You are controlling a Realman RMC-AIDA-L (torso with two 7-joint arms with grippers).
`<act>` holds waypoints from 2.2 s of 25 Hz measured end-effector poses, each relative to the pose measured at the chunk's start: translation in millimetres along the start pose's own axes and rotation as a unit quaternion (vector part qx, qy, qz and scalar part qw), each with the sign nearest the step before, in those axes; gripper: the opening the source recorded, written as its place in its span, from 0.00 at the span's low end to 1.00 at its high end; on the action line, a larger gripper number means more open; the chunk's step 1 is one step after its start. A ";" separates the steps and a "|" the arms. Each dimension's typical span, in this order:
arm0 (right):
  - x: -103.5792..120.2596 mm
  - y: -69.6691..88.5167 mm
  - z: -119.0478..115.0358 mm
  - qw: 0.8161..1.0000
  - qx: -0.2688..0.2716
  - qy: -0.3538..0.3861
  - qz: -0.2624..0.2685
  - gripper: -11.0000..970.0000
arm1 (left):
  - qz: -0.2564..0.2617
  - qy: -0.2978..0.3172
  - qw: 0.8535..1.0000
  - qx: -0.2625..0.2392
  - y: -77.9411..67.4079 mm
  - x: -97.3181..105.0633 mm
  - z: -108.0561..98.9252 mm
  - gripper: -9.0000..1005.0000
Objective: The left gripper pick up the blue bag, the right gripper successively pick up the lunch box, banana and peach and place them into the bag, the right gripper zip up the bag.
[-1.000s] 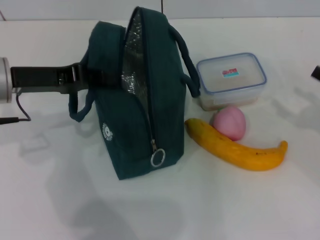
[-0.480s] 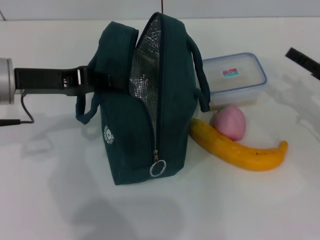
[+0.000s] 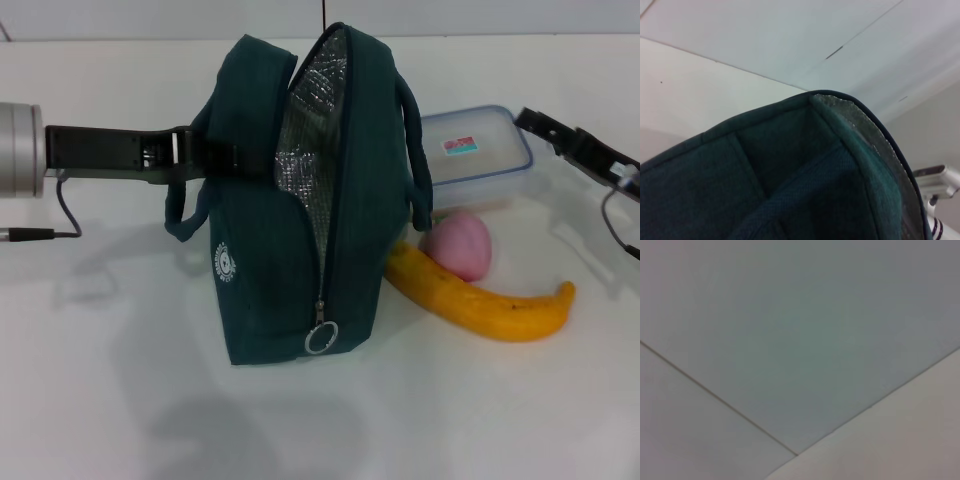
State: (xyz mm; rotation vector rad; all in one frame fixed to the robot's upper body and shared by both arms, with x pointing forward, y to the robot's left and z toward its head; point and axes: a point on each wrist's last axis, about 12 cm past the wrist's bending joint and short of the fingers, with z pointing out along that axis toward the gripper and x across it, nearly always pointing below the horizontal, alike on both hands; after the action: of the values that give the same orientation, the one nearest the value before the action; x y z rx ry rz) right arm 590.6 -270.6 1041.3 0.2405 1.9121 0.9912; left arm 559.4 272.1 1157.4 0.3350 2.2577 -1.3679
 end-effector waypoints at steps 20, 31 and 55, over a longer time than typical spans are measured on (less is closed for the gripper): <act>7.7 17.7 15.7 0.998 -0.030 0.019 0.056 0.88 | 0.013 0.003 1.000 -0.002 -2.5 -6.8 2.3 0.06; 10.8 17.1 3.2 0.993 -0.059 0.016 0.099 0.80 | 0.010 0.002 1.000 -0.002 -0.8 -5.5 1.2 0.06; 13.6 26.4 3.2 0.987 -0.093 0.018 0.131 0.22 | 0.008 0.007 1.000 0.005 2.2 -1.1 3.1 0.06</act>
State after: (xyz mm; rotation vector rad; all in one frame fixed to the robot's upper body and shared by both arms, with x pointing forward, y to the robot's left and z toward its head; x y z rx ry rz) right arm 579.8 -244.4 1050.7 0.3731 1.8364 1.3497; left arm 562.1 270.4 1155.1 0.3652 2.2546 -1.3743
